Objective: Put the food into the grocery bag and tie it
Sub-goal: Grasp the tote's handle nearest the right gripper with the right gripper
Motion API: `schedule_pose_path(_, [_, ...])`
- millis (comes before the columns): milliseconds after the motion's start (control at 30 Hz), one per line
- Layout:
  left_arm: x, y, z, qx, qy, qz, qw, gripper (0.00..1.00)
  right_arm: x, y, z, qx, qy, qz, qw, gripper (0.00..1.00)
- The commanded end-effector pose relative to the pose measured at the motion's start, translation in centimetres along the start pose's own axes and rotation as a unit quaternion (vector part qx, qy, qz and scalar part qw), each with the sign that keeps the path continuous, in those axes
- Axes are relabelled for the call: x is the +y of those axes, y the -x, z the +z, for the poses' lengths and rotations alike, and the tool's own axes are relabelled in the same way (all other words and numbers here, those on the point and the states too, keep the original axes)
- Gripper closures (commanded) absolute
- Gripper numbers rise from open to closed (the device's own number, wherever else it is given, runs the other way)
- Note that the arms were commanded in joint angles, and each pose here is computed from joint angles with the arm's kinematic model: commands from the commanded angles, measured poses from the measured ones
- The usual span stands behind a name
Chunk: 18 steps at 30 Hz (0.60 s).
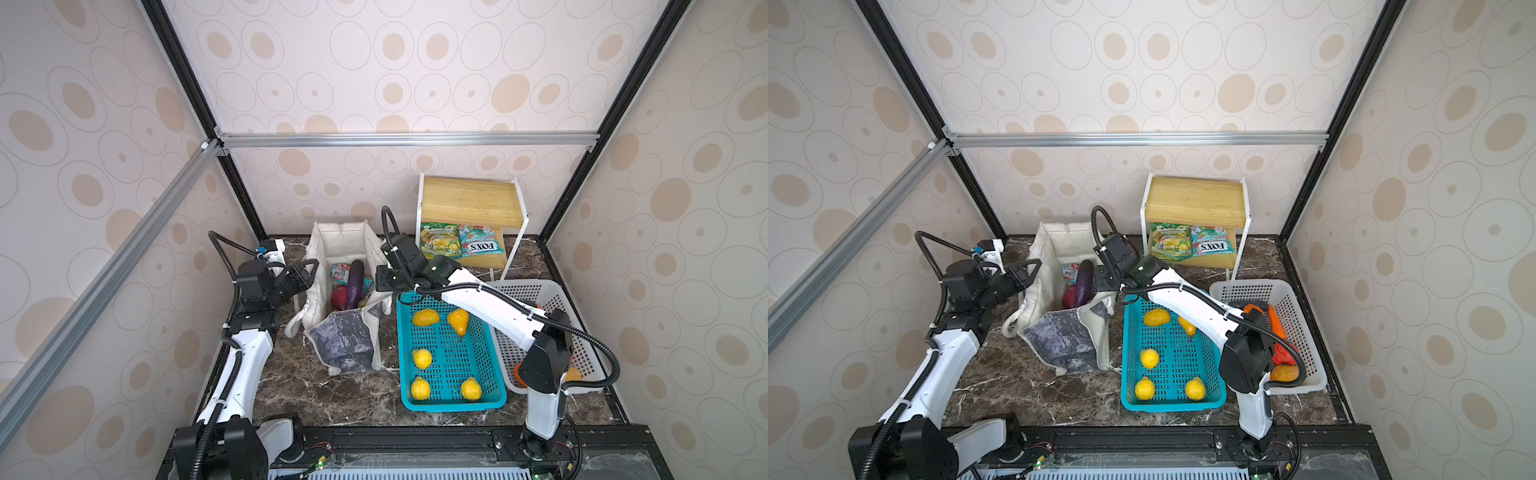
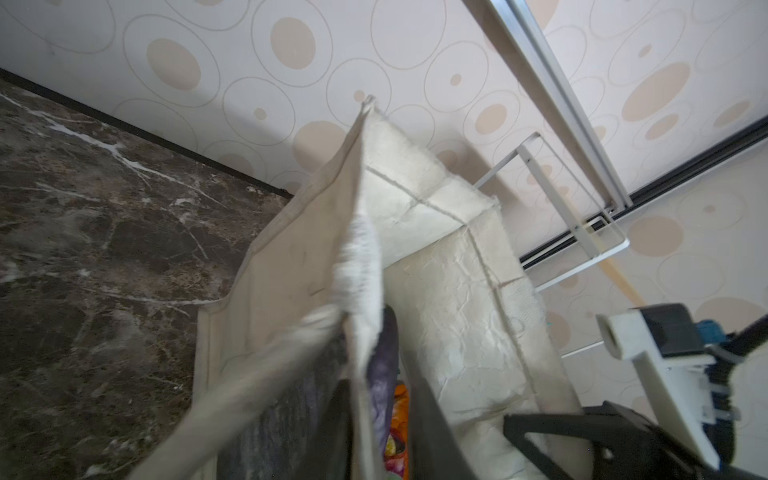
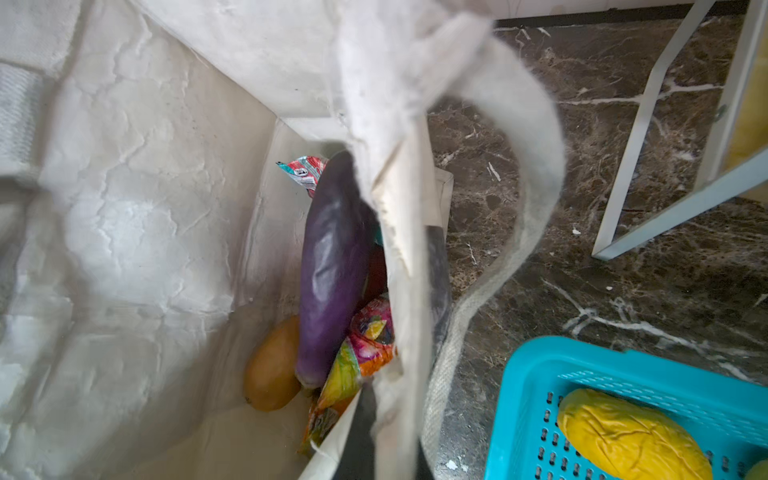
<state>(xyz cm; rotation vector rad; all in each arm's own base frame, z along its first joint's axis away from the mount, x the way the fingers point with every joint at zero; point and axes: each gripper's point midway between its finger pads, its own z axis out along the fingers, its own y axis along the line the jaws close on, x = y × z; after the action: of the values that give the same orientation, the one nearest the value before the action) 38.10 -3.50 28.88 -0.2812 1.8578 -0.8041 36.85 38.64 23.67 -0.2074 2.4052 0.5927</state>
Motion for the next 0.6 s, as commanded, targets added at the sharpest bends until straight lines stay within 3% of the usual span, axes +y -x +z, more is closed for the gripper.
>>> schedule_pose_path(0, [-4.1,6.6,-1.8,-0.074,-0.010,0.057,0.996,0.45,-1.3,-0.2,0.1,0.003,-0.007,0.019,1.000,1.00])
schedule_pose_path(67, [-5.0,8.5,-2.6,-0.089,0.001,0.066,0.994,0.27,-2.0,-0.3,-0.1,0.001,-0.008,0.027,1.000,1.00])
schedule_pose_path(100, [-5.5,9.5,-3.1,-0.100,0.007,0.067,0.993,0.08,-2.4,-0.2,-0.3,-0.001,-0.009,0.031,0.999,1.00])
schedule_pose_path(133, [-5.8,10.3,-3.8,-0.110,0.015,0.067,0.992,0.01,-2.7,-0.3,-0.4,-0.002,-0.010,0.033,0.999,1.00])
schedule_pose_path(267, [-4.7,11.5,-6.4,-0.147,0.076,0.053,0.985,0.01,-3.4,-0.3,-1.0,-0.008,-0.009,0.041,0.999,1.00])
schedule_pose_path(333, [-2.3,11.1,-7.9,-0.158,0.115,0.014,0.981,0.01,-3.4,-0.4,-1.2,-0.008,-0.006,0.041,0.999,1.00])
schedule_pose_path(433, [1.5,9.3,-9.4,-0.162,0.147,-0.065,0.974,0.01,-3.4,-0.6,-1.1,-0.008,0.000,0.042,0.999,1.00])
schedule_pose_path(567, [5.9,6.0,-11.0,-0.177,0.197,-0.123,0.956,0.01,-3.3,-0.9,-0.6,-0.001,0.006,0.042,0.999,1.00])
